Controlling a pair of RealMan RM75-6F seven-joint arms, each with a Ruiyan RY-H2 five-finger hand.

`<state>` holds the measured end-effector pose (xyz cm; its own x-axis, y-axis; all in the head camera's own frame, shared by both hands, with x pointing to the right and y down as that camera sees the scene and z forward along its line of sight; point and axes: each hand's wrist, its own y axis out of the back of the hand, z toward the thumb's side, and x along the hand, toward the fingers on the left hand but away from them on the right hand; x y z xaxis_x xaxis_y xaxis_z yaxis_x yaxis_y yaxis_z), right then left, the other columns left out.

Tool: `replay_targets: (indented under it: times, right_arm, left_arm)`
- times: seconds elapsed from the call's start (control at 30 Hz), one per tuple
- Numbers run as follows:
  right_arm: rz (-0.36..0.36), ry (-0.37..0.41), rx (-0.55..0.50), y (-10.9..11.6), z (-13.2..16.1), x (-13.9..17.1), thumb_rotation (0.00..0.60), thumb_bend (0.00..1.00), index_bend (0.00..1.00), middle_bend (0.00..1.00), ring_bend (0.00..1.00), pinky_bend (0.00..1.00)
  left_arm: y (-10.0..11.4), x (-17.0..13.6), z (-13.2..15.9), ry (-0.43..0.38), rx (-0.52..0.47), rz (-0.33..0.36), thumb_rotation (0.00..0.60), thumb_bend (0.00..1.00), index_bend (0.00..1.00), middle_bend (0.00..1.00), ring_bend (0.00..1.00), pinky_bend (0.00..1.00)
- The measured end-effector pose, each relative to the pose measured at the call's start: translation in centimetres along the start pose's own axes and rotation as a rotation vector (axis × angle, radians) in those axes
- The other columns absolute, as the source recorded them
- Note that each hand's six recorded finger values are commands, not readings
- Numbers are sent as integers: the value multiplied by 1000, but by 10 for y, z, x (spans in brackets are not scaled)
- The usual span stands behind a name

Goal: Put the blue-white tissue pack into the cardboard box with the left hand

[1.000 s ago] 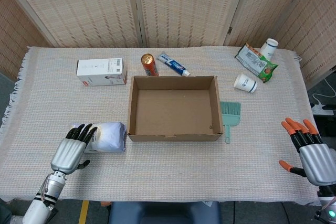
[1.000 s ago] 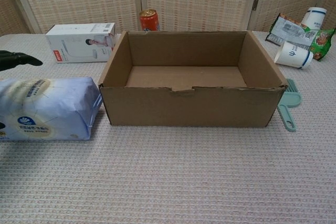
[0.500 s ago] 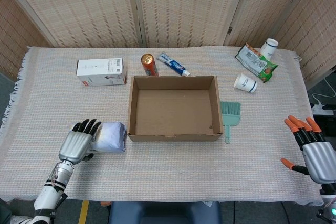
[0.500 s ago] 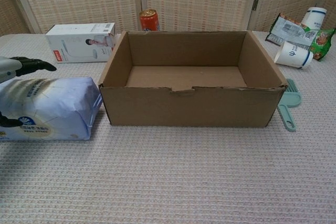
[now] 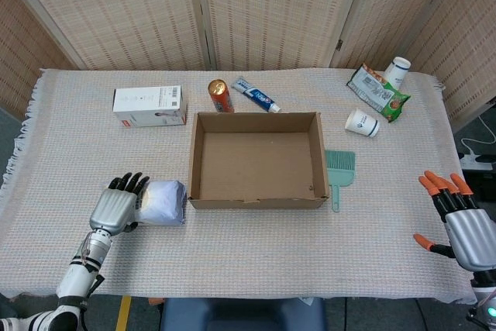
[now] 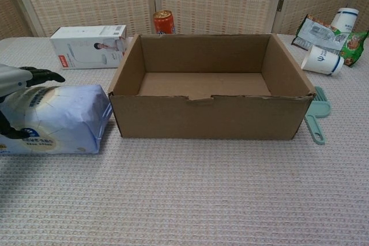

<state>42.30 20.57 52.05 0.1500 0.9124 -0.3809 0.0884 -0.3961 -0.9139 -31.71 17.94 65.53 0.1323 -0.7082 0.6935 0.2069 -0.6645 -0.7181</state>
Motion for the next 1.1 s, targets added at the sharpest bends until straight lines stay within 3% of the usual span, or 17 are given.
replay_targets:
  times: [0.37, 0.53, 0.7, 0.8, 0.97, 1.1]
  right_arm:
    - [-4, 3, -3, 2, 0, 0, 600, 0, 54, 30, 0, 0]
    - [-1, 3, -2, 2, 0, 1, 600, 0, 53, 30, 0, 0]
    - [-3, 2, -3, 3, 0, 1, 600, 0, 53, 30, 0, 0]
    - [-1, 3, -4, 2, 0, 1, 600, 0, 55, 30, 0, 0]
    - [-3, 2, -5, 3, 0, 1, 600, 0, 55, 30, 0, 0]
    - [-5, 1, -6, 4, -1, 1, 600, 0, 55, 30, 0, 0]
  left_arm:
    - [-6, 5, -4, 14, 17, -20, 600, 179, 1, 0, 0, 144]
    - [-10, 6, -6, 22, 26, -36, 600, 179, 98, 10, 1, 196]
    - [-10, 6, -7, 27, 36, -39, 600, 199, 169, 187, 138, 309]
    - [-11, 6, -8, 32, 31, -46, 600, 235, 257, 244, 208, 383]
    - [-11, 5, -9, 34, 37, -53, 600, 248, 313, 333, 296, 445]
    - [-6, 3, -10, 30, 44, -39, 600, 249, 424, 477, 430, 528]
